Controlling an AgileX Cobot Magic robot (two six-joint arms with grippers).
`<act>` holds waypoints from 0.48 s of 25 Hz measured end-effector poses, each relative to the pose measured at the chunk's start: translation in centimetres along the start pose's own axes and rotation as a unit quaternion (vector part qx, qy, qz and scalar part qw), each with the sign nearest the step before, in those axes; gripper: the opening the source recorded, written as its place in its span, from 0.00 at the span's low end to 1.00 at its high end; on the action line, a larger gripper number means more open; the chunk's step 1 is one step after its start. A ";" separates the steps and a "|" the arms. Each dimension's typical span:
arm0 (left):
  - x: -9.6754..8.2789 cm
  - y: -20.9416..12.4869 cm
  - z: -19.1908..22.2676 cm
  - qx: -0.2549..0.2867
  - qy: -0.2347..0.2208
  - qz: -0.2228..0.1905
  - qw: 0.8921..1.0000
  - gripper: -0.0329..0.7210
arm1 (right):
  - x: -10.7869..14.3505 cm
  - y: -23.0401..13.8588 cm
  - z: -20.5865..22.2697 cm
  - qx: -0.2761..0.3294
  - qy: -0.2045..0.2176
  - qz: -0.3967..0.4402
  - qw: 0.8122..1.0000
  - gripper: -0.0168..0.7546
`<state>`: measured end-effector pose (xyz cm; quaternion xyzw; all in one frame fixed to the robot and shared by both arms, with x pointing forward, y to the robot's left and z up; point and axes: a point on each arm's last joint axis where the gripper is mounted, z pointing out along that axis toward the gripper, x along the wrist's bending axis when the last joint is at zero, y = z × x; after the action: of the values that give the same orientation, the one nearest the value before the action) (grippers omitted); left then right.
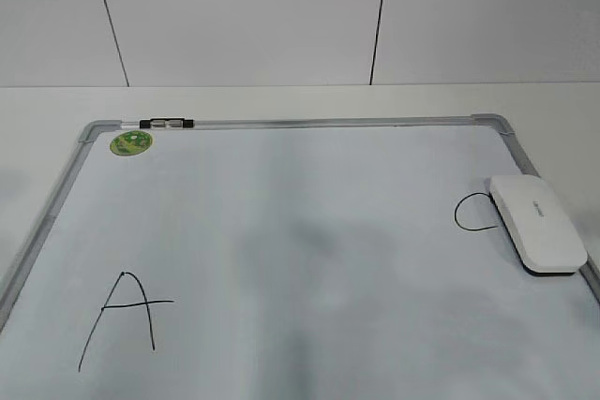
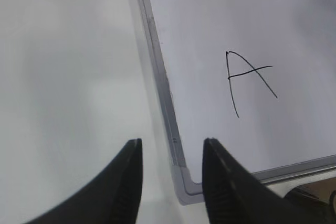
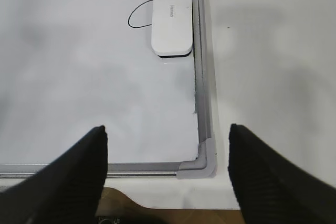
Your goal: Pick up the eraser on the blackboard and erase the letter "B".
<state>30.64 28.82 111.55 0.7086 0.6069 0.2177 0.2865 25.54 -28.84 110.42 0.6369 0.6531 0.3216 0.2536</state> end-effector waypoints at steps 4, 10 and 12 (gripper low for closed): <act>-0.4 -3.6 -1.1 -0.046 0.004 0.014 0.999 0.42 | -0.1 -2.0 1.0 0.005 0.000 -0.005 1.000 0.76; -0.8 -8.2 -1.4 -0.096 0.008 0.022 0.995 0.42 | -0.2 -5.1 1.4 -0.023 -0.001 -0.025 0.999 0.76; -0.8 -9.5 -1.2 -0.113 0.010 0.024 0.993 0.42 | -0.2 -6.0 1.4 -0.042 -0.002 -0.031 0.999 0.76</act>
<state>22.76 29.13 106.11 0.6840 0.5641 0.2985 0.3532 22.59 -28.78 105.03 0.6059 0.6577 0.3399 0.2911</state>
